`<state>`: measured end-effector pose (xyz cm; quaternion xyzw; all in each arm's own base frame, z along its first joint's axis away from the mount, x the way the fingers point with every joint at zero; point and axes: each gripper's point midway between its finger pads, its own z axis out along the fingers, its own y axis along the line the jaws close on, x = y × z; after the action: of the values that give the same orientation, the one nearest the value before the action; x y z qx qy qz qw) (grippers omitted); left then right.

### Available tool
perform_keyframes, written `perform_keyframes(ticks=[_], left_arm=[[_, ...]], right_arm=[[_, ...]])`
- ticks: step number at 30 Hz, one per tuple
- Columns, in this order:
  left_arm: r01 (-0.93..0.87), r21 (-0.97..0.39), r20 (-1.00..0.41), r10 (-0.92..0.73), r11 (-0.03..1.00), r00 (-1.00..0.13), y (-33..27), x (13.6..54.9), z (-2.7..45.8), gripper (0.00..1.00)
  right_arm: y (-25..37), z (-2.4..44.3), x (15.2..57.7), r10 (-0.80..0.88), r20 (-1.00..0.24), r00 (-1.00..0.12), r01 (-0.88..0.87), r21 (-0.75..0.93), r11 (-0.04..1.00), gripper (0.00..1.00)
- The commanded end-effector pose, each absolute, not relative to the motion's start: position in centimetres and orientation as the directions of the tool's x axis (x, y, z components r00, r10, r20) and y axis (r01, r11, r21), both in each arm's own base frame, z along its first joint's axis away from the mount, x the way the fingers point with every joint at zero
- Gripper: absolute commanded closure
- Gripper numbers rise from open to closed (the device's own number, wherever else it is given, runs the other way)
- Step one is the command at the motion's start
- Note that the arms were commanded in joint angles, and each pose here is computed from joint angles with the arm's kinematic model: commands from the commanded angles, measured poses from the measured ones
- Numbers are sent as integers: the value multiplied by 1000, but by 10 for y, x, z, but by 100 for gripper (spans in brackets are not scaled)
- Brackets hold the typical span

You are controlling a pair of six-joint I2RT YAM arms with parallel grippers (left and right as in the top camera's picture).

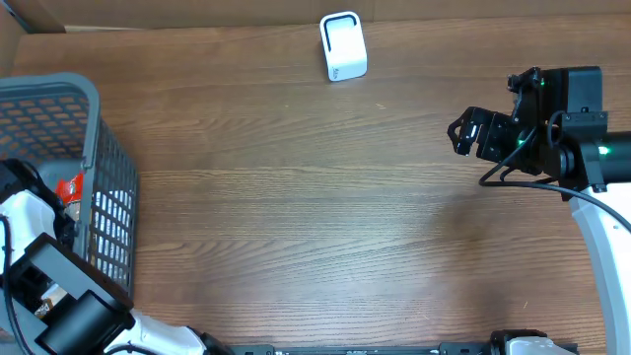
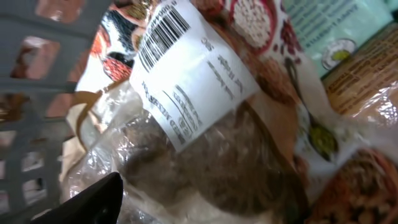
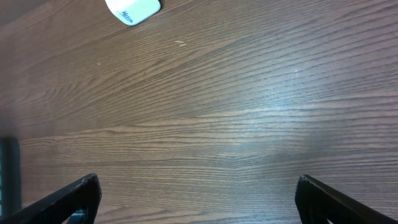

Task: Scan the item barcode
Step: 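Lower the left gripper into the basket and grasp the clear bag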

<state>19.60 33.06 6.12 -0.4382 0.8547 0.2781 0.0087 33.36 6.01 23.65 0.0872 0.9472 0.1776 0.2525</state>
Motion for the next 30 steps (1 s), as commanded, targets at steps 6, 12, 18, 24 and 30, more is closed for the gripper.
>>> perform_keyframes(ticks=[6,12,18,24,30], left_arm=[[-675,640,-141,-807,367,-573,338,148,12,28],[-685,613,-130,-805,394,-579,333,154,5,77],[-664,618,-131,-778,421,-615,329,171,15,96],[-683,561,-194,-727,469,-659,328,221,54,96],[-748,376,-330,-675,547,-660,322,290,128,96]], right_arm=[[62,249,338,248,-479,-842,53,383,922,0],[62,249,338,248,-479,-842,53,383,922,0],[62,249,338,248,-479,-842,54,383,922,0],[62,249,338,248,-479,-842,53,383,922,0],[62,249,338,248,-479,-842,53,383,922,0]])
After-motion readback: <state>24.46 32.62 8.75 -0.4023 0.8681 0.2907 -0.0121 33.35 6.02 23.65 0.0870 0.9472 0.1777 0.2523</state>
